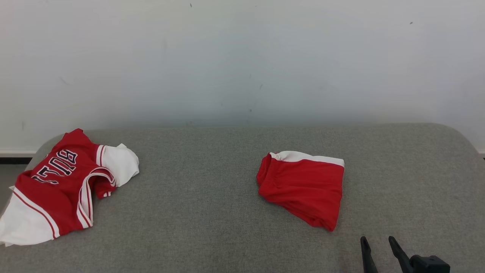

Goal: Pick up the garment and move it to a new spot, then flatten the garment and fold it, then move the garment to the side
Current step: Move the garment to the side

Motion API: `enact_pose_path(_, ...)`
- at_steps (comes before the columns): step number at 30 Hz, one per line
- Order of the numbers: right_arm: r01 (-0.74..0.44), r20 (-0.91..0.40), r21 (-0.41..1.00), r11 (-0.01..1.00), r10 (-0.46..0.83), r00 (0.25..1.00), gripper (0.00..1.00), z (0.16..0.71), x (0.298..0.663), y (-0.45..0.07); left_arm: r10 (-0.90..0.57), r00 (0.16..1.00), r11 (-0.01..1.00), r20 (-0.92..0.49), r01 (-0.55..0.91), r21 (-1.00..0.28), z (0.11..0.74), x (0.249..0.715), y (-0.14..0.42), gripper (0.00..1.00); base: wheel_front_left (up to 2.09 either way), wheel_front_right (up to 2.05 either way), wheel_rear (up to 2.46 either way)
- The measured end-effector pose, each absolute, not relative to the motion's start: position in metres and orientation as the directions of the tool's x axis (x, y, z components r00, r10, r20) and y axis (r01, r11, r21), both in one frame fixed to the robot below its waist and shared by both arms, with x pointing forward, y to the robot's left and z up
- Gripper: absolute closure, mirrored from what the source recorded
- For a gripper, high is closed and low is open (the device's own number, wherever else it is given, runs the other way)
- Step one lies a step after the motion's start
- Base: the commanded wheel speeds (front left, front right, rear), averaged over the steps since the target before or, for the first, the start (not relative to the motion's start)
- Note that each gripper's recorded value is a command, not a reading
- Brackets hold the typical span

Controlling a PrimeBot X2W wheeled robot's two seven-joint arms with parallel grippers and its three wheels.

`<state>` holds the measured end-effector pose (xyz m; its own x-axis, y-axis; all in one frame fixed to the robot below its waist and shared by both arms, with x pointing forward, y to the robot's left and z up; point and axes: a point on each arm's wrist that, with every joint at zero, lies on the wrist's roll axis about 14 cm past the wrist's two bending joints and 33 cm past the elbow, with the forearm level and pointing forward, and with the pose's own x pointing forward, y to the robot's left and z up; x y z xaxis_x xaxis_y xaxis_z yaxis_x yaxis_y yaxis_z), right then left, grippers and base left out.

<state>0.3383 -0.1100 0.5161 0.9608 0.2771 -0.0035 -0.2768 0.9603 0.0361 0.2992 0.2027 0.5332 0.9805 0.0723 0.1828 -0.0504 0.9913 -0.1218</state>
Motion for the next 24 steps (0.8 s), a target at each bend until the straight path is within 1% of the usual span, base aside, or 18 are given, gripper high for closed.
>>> enact_pose_path(5, -0.275, -0.011, 0.039, 0.961, 0.276, 0.961, 0.00, 0.515, 0.340, -0.111, 0.063, 0.981, 0.992, 0.184, -0.041, -0.122, 0.533, 0.300, 0.200, 0.00, 0.00, 0.00, 0.00)
enact_pose_path(7, -0.245, -0.039, 0.103, 0.964, 0.250, 0.968, 0.00, 0.510, 0.344, -0.119, 0.063, 0.980, 0.992, 0.189, -0.041, -0.117, 0.535, 0.300, 0.200, 0.00, 0.00, 0.00, 0.00)
enact_pose_path(10, -0.196, -0.094, 0.151, 0.969, 0.212, 0.973, 0.00, 0.508, 0.359, -0.134, 0.073, 0.980, 0.991, 0.186, -0.050, -0.124, 0.535, 0.300, 0.201, 0.00, 0.00, 0.00, 0.00)
enact_pose_path(13, -0.180, -0.164, 0.151, 0.972, 0.204, 0.965, 0.00, 0.513, 0.383, -0.138, 0.078, 0.980, 0.989, 0.181, -0.053, -0.138, 0.533, 0.300, 0.201, 0.00, 0.00, 0.00, 0.00)
enact_pose_path(16, -0.157, -0.308, 0.155, 0.975, 0.199, 0.930, 0.00, 0.505, 0.402, -0.141, 0.080, 0.981, 0.988, 0.179, -0.054, -0.145, 0.532, 0.299, 0.201, 0.00, 0.00, 0.00, 0.00)
enact_pose_path(18, -0.125, -0.432, 0.169, 0.978, 0.188, 0.882, 0.00, 0.493, 0.412, -0.147, 0.079, 0.981, 0.988, 0.177, -0.053, -0.147, 0.532, 0.299, 0.200, 0.00, 0.00, 0.00, 0.00)
enact_pose_path(19, -0.128, -0.496, 0.138, 0.982, 0.180, 0.849, 0.00, 0.487, 0.414, -0.147, 0.078, 0.981, 0.987, 0.175, -0.052, -0.150, 0.531, 0.298, 0.199, 0.00, 0.00, 0.00, 0.00)
enact_pose_path(20, -0.127, -0.528, 0.133, 0.983, 0.179, 0.830, 0.00, 0.487, 0.419, -0.145, 0.078, 0.982, 0.987, 0.174, -0.051, -0.154, 0.531, 0.297, 0.198, 0.00, 0.00, 0.00, 0.00)
enact_pose_path(24, -0.138, -0.586, 0.113, 0.984, 0.178, 0.791, 0.00, 0.505, 0.444, -0.136, 0.082, 0.983, 0.985, 0.164, -0.055, -0.164, 0.528, 0.295, 0.196, 0.00, 0.00, 0.00, 0.00)
